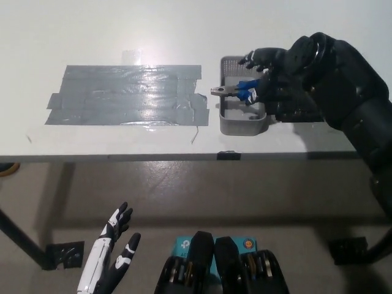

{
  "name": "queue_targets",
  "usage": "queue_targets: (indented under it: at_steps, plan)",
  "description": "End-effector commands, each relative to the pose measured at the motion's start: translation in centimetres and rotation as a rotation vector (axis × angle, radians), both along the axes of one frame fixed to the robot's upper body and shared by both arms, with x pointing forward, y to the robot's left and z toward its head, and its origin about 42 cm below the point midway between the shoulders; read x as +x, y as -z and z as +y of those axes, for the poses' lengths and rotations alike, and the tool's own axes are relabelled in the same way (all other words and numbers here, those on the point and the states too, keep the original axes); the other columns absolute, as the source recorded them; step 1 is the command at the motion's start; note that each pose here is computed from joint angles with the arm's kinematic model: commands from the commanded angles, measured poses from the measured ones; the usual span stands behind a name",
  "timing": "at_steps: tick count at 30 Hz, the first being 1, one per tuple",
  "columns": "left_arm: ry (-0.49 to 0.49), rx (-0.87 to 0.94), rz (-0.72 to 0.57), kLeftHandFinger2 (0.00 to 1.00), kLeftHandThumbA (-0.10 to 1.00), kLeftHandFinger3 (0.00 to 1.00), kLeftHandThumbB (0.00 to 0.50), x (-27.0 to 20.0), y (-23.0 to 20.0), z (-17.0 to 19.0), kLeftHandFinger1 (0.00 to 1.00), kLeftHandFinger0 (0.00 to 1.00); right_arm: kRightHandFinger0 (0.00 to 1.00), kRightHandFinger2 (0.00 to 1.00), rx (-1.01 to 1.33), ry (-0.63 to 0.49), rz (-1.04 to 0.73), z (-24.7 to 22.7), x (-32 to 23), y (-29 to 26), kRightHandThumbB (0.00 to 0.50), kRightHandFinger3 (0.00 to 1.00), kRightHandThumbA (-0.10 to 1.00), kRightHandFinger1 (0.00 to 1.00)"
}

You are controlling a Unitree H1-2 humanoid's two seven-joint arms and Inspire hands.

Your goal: The robot picks the blue plier placed on top of the container and places it on the grey area of the table

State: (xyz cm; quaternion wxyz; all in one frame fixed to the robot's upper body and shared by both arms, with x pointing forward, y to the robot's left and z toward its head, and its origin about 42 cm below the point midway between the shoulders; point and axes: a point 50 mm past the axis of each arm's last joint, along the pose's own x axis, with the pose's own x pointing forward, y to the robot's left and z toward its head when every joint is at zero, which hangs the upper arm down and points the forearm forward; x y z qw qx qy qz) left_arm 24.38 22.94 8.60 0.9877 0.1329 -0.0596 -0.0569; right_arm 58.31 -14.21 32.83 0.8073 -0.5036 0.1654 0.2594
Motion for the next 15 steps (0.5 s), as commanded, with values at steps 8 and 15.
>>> queue_targets:
  at_steps: [8, 15]
  plan:
    - [0.021, 0.009, -0.057, 1.00, 0.85, 1.00, 0.173, 0.32, -1.27, 0.42, 1.00, 1.00, 1.00, 1.00, -0.095, -0.070, -0.137, 1.34, 0.74, -3.77, 0.242, 1.00, 0.72, 1.00]
    - [0.025, 0.015, -0.047, 1.00, 0.86, 1.00, 0.171, 0.10, -1.37, 0.53, 1.00, 1.00, 1.00, 1.00, -0.084, -0.067, -0.143, 2.06, 0.68, -3.76, 0.259, 1.00, 0.71, 1.00]
